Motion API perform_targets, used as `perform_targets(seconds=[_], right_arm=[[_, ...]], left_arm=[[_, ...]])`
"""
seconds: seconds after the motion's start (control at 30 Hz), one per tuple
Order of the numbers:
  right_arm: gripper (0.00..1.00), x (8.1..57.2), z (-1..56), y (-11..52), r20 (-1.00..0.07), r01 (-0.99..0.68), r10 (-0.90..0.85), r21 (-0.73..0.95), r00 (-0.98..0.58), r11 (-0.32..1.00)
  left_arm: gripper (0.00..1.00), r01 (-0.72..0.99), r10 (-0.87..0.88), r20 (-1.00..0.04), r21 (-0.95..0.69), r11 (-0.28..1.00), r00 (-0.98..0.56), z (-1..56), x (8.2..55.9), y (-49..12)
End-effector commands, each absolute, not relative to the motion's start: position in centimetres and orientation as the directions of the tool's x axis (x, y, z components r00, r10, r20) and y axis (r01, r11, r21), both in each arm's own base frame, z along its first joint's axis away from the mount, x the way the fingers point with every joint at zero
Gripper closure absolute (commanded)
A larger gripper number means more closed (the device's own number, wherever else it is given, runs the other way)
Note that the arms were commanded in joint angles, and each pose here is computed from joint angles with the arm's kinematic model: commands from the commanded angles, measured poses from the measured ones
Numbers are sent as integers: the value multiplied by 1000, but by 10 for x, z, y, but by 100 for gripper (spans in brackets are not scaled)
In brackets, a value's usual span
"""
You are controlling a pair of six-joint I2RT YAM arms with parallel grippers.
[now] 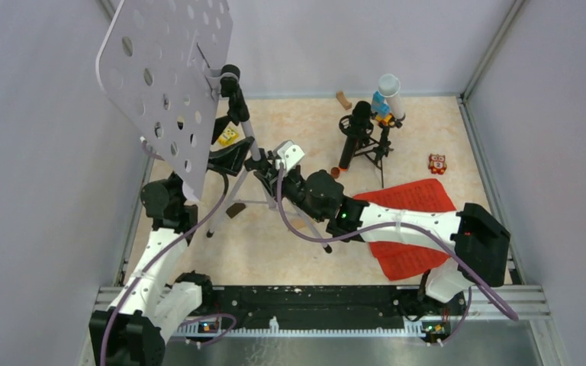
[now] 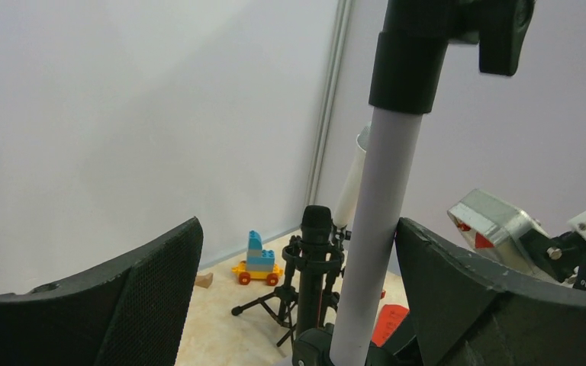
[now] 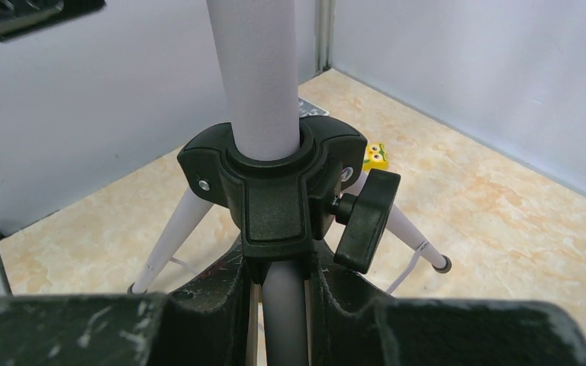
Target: Pack up the instrument practice props
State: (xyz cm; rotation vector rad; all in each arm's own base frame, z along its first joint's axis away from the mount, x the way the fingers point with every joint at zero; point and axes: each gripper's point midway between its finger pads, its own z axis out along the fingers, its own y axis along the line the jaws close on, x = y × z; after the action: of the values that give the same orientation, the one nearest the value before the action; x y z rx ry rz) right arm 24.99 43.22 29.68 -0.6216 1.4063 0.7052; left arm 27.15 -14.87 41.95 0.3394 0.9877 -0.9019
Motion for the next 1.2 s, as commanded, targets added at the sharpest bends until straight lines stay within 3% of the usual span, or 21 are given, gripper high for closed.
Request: perform_targets(seconds=[0.0,0.37,0.73,1.03,1.17], right_arm=[[100,214,533,379,-693,-794,675,249,254,554],[100,211,524,391,-709,-708,632,270,311,652],[100,223,497,409,-754,-595,588,337,293,729],[100,216,484,413,-745,-481,603,432,286,762],[100,209,484,409,-743,-456,601,443,295,772]], left_arm=[[1,817,-523,-815,-113,565,250,426,266,-154],[13,841,-551,-799,-111,529,241,436,270,-162],[18,846,-542,-806,-104,523,236,436,270,-167],[37,843,-547,-804,-113,526,234,435,271,-166],[56,838,-547,-806,-125,530,226,432,272,-165]])
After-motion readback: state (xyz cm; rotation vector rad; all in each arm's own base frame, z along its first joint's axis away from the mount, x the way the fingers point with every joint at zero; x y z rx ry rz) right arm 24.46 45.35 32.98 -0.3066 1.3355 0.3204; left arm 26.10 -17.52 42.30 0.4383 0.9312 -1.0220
